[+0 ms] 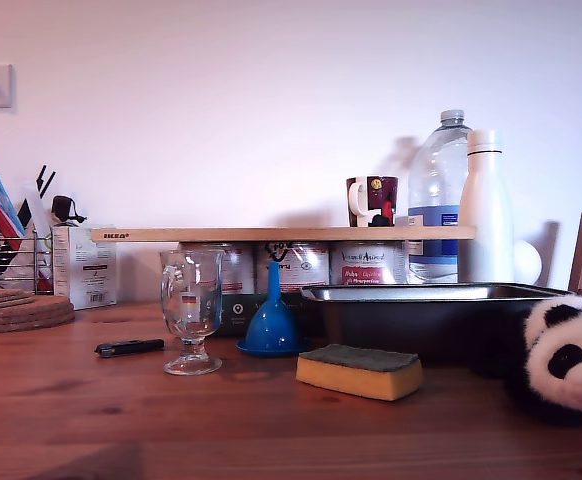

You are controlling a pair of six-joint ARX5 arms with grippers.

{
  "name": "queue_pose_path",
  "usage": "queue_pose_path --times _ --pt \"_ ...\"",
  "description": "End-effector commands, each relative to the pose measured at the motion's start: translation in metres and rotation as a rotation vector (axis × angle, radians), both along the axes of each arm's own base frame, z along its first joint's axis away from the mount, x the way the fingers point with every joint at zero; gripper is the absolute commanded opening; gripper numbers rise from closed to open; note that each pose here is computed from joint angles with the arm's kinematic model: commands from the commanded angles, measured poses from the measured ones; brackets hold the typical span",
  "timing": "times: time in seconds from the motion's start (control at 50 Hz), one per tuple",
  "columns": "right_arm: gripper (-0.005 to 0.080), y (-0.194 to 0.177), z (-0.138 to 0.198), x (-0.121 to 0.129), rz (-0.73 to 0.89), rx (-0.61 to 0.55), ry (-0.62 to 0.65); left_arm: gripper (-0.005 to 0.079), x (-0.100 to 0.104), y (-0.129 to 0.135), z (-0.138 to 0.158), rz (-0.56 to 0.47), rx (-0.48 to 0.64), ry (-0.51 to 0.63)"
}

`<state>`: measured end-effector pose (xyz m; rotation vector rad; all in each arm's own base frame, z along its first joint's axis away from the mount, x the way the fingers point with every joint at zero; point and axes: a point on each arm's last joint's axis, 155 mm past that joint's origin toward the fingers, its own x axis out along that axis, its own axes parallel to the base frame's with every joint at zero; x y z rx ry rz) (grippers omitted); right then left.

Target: Pick up the glass cup and place it on the shelf at the back

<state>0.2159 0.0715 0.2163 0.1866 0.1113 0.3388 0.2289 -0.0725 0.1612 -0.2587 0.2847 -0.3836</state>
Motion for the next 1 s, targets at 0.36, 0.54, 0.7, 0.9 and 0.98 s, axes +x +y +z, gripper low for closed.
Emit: queue_pose_path --times 0.36,0.54,0.7,0.9,0.98 --pt "-0.0012 0.016 -0.002 -0.006 0.086 0.068 0.038 -0.0021 -0.015 -0.047 0.021 -0.212 -0.035 -0.090" --pt "-0.0012 0.029 -0.021 -0.010 0.147 0.031 0.113 -0.0021 -0.019 -0.064 0.023 -0.273 -0.036 -0.097" --pt "-0.0012 0.049 -0.032 -0.015 0.238 -0.015 0.152 -0.0021 -0.020 -0.081 0.022 -0.321 -0.028 -0.091" --pt "-0.0012 0.076 -0.052 -0.024 0.345 -0.006 0.270 -0.0021 -0.023 -0.103 0.017 -0.399 -0.024 -0.069" --pt "-0.0012 0.080 -0.051 -0.023 0.346 0.054 0.302 -0.0021 -0.022 -0.103 0.014 -0.398 -0.019 -0.059"
